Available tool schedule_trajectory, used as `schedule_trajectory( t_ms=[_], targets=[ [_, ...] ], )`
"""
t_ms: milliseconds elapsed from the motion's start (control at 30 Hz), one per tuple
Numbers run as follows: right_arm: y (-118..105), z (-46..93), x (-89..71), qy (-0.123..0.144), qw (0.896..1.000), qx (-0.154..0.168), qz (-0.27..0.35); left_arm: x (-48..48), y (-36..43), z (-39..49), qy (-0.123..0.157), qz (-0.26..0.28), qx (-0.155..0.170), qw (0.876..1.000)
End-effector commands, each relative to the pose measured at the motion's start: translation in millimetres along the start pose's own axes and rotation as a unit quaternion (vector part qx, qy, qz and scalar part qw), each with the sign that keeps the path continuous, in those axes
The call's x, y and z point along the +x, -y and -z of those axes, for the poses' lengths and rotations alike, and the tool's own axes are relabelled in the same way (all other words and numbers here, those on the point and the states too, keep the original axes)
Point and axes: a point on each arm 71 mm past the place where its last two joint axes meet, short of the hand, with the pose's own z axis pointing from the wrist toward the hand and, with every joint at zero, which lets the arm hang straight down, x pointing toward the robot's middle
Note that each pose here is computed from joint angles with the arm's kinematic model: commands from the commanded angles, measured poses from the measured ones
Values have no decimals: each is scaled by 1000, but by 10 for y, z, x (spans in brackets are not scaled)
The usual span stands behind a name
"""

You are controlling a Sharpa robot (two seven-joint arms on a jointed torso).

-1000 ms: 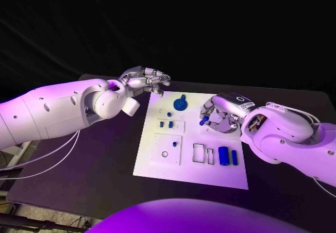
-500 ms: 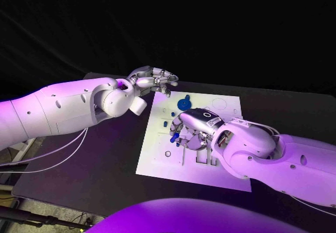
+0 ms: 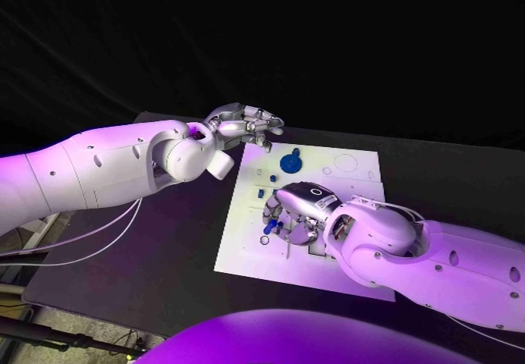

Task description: Assemble the parts on the task board

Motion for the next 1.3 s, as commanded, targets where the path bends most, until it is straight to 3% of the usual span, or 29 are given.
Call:
schedule_trajectory(
  t_ms=[33, 1300],
  targets=[
    [-16, -8, 44, -11, 1000, -11, 17, 27, 8, -4, -10, 3, 2, 1000],
    [-3, -56, 233, -47, 999, -6, 23, 17, 8, 4, -9, 2, 1, 1000]
  ],
)
